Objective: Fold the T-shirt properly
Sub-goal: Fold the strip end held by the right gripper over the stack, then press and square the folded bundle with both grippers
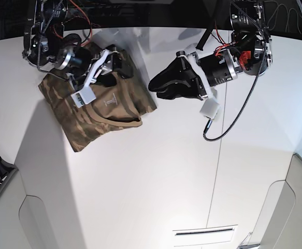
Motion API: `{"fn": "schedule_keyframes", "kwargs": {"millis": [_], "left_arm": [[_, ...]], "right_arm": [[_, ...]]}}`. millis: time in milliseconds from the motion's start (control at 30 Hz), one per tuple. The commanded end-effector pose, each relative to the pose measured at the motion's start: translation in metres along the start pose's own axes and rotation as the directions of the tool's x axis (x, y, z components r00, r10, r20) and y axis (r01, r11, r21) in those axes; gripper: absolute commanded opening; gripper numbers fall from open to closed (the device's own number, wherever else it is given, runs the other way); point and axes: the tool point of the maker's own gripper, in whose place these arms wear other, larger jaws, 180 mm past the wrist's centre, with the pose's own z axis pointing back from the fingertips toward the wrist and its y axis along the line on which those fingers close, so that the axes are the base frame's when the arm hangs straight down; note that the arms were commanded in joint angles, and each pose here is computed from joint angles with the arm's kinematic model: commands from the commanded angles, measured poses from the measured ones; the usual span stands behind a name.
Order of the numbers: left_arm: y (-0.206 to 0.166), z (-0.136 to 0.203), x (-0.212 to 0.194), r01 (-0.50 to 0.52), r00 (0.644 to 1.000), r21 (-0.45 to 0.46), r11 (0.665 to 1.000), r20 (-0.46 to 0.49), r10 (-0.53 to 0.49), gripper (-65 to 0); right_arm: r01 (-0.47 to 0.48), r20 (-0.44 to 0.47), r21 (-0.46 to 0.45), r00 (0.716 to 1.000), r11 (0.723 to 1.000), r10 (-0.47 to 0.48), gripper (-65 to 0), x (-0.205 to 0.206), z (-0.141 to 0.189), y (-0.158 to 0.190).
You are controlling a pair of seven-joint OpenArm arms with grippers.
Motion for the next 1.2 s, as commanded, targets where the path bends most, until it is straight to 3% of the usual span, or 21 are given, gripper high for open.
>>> {"fn": "schedule_keyframes", "kwargs": {"millis": [0, 100, 200, 333, 400, 467, 533, 567, 600, 800, 1033, 1167], "left_arm": [[-0.007, 0.001, 0.012, 0.026, 0.999, -0.026, 0.999, 0.044, -0.025, -38.7], [-0.007, 0.001, 0.013, 0.027, 0.999, -0.026, 0.999, 0.045, -0.026, -38.7], [-0.008, 0.001, 0.013, 0.027, 0.999, -0.027, 0.999, 0.045, -0.026, -38.7], [-0.009, -0.001, 0.011, 0.026, 0.999, -0.034, 0.999, 0.039, -0.025, -38.8], [-0.015, -0.005, 0.005, 0.024, 1.0, -0.053, 0.998, 0.02, -0.023, -42.6], [-0.023, -0.013, -0.003, 0.03, 0.999, -0.078, 0.996, -0.014, -0.031, -48.1], [-0.028, -0.022, -0.013, 0.053, 0.997, -0.086, 0.995, -0.06, -0.058, -51.7], [-0.031, -0.028, -0.018, 0.07, 0.994, -0.085, 0.994, -0.082, -0.077, -53.4], [-0.032, -0.033, -0.025, 0.089, 0.989, -0.082, 0.993, -0.109, -0.097, -54.9], [-0.036, -0.061, -0.068, 0.12, 0.963, -0.09, 0.989, -0.233, -0.138, -56.0], [0.004, -0.066, -0.119, 0.059, 0.929, 0.008, 0.998, -0.365, -0.052, -56.0], [0.038, -0.054, -0.114, 0.046, 0.933, 0.097, 0.994, -0.361, -0.008, -56.0]], "right_arm": [[-0.047, 0.055, 0.045, 0.997, 0.998, 0.044, -29.0, 0.018, 0.001, 0.015], [-0.138, 0.11, 0.068, 0.985, 0.988, 0.13, -29.0, 0.042, 0.007, 0.036], [-0.234, 0.194, 0.038, 0.955, 0.971, 0.223, -29.0, 0.076, 0.021, 0.047], [-0.302, 0.257, -0.075, 0.915, 0.95, 0.311, -29.0, 0.115, 0.034, 0.036], [-0.306, 0.28, -0.173, 0.896, 0.936, 0.344, -29.5, 0.132, 0.042, 0.018], [-0.283, 0.298, -0.277, 0.883, 0.918, 0.362, -39.5, 0.146, 0.051, -0.003], [-0.249, 0.31, -0.356, 0.878, 0.901, 0.365, -56.0, 0.157, 0.061, -0.022], [-0.235, 0.309, -0.38, 0.879, 0.895, 0.362, -64.2, 0.16, 0.064, -0.031], [-0.221, 0.311, -0.397, 0.881, 0.891, 0.357, -65.0, 0.164, 0.066, -0.039], [-0.109, 0.308, -0.415, 0.917, 0.903, 0.252, -65.0, 0.167, 0.05, -0.096], [-0.032, 0.159, -0.37, 0.983, 0.929, 0.097, -65.0, 0.135, 0.015, -0.159], [0.026, 0.082, -0.323, 0.997, 0.946, 0.001, -65.0, 0.098, 0.003, -0.17]]}}
